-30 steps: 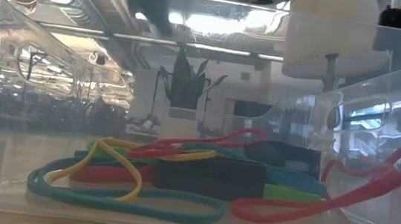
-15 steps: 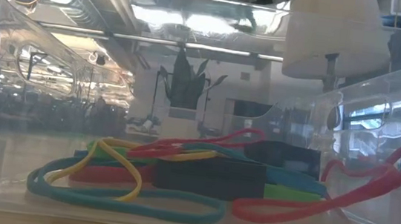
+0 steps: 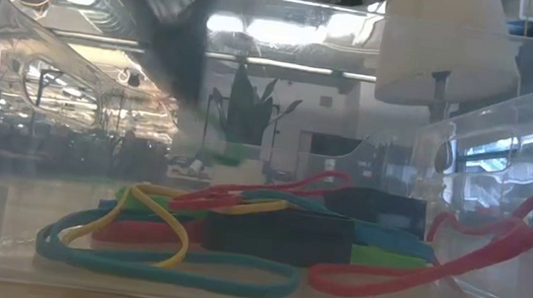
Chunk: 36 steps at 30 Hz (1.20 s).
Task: Pick and place rubber bands into bin
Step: Put the green rubber band into the transparent bin, then put the blue rubber band into the transparent bin
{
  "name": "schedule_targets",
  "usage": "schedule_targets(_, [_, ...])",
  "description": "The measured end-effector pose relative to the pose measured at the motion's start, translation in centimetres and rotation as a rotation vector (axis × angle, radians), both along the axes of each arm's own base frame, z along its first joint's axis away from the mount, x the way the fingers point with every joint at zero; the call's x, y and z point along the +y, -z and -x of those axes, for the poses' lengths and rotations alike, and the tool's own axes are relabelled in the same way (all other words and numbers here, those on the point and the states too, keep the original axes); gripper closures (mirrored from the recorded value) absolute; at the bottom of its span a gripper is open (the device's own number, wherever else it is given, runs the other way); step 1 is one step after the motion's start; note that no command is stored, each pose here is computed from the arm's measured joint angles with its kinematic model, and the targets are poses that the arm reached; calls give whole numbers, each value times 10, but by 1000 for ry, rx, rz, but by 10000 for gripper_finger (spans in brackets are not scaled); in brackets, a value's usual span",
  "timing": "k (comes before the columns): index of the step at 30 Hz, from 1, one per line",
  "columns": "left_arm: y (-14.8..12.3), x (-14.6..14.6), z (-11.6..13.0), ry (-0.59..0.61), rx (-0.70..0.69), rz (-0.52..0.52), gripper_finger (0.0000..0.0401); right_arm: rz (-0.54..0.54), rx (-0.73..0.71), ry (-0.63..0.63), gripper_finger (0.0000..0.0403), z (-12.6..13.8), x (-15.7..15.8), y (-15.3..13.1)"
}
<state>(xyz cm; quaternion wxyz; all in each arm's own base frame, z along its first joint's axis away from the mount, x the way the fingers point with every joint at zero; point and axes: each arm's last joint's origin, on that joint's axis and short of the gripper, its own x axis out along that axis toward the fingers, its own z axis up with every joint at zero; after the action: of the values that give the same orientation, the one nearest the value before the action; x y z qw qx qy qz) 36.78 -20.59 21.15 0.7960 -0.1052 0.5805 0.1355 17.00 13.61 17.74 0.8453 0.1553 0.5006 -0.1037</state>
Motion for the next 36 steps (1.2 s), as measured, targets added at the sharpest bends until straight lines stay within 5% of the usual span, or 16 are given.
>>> schedule_targets(10, [22,-4,-3,-105,60,33,366,-1,-14,-20,397,-1,1,-1])
schedule_targets(22, [2,3,-8,-136,59,28,287,-7,-21,-20,397,-2,2,-1])
schedule_targets(28, [-28,16,-15,-101,25,-50,312,-20,-36,-20,397,-3,3,-2])
schedule_targets(33, [-35,29,-24,40,12,-120,387,-34,-53,-19,397,-5,4,-3])
schedule_targets(36, [-35,35,-27,127,23,-165,398,-43,-63,-16,397,-6,4,-3])
